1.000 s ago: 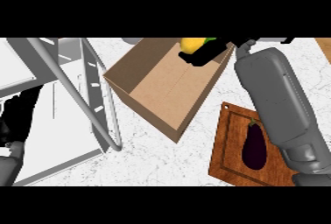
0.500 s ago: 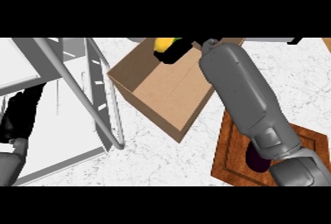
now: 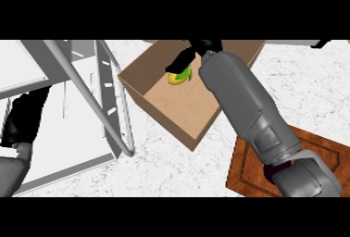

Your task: Pick the lemon from the cutting board and place it in the cardboard box

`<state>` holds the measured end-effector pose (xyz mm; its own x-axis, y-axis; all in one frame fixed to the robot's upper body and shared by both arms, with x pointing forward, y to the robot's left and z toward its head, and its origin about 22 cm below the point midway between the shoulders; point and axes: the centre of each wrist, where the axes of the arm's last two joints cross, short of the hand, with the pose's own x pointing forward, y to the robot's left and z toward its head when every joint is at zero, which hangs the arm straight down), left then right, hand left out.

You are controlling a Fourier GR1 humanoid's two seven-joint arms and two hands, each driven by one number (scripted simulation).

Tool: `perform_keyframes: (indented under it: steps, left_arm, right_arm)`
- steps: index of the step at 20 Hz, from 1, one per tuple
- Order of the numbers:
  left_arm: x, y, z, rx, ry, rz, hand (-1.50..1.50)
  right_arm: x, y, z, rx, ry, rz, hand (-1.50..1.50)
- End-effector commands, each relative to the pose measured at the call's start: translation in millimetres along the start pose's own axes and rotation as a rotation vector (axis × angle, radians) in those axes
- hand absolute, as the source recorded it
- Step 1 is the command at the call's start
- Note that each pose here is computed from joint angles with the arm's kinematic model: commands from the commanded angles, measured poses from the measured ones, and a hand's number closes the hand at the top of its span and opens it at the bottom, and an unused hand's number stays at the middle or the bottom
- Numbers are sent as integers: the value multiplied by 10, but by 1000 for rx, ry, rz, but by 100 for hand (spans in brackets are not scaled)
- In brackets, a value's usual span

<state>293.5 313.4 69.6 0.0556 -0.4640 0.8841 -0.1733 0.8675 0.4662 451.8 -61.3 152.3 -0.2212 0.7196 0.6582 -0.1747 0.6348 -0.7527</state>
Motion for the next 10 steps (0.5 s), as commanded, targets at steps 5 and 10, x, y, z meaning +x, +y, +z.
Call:
perform_keyframes:
  steps: [5, 10]
  left_arm:
    - [-329, -17, 57, 4, 77, -75, 0]
    - [-358, 110, 68, 16, 95, -68, 0]
  right_arm:
    - [-23, 18, -34, -82, -100, -121, -150]
    - [-181, -82, -22, -228, -153, -259, -150]
